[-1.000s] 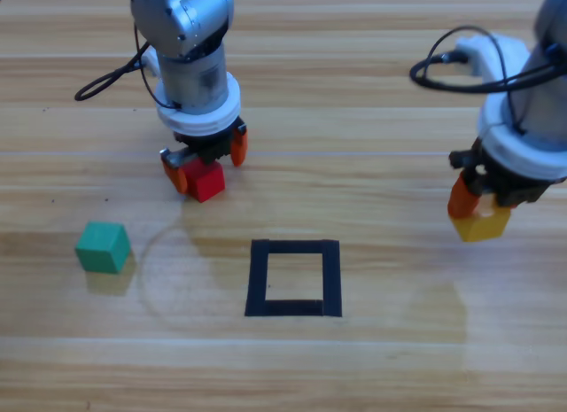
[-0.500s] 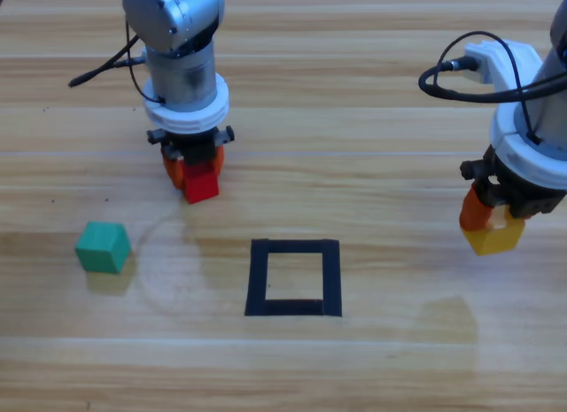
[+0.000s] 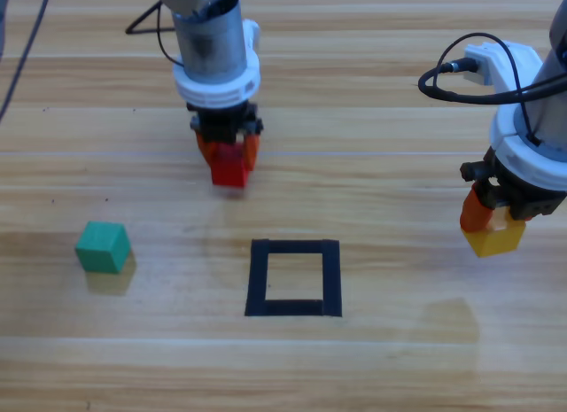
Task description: Stack the blocks in the rectangular block: red at the bottom, yellow in the middle, green on top
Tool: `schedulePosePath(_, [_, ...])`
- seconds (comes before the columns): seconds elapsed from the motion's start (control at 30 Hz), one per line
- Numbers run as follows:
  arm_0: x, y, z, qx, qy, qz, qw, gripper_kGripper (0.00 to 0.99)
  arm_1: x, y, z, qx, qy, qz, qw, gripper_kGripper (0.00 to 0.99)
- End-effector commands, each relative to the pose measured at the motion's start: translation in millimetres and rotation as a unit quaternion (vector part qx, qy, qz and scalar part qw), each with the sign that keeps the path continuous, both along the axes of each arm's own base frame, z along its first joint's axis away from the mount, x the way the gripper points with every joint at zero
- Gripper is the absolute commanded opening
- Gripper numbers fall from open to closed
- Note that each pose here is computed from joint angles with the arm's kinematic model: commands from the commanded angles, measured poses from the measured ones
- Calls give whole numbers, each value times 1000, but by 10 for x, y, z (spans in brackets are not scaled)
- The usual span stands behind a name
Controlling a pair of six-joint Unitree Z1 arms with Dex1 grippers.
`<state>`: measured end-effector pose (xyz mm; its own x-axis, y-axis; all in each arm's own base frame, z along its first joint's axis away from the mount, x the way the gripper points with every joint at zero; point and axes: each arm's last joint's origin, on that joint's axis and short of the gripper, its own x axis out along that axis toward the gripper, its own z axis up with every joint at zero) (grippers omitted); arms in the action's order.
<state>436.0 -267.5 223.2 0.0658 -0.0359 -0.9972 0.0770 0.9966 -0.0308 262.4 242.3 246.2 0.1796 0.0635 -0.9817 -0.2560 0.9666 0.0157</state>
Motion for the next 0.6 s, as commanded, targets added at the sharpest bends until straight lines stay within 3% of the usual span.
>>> schedulePosePath(0.03, [-628, -457, 345, -6, -4, -87, 996, 14, -164, -34, 99, -9, -5, 3, 1000, 100])
schedulePosePath(0.27, [-1221, -822, 788, -10, -62, -87, 994, 12, -211, -25, 159, -2, -9, 9, 1000, 100])
schedulePosePath(0.47, [-1519, -1035, 618, 24, -66, -21, 997, 12, -227, 2, 143, -2, -5, 19, 1000, 100])
schedulePosePath(0.6, [-1498, -1086, 442, 33, -56, 24, 998, 12, -243, 30, 128, -3, -4, 24, 1000, 100])
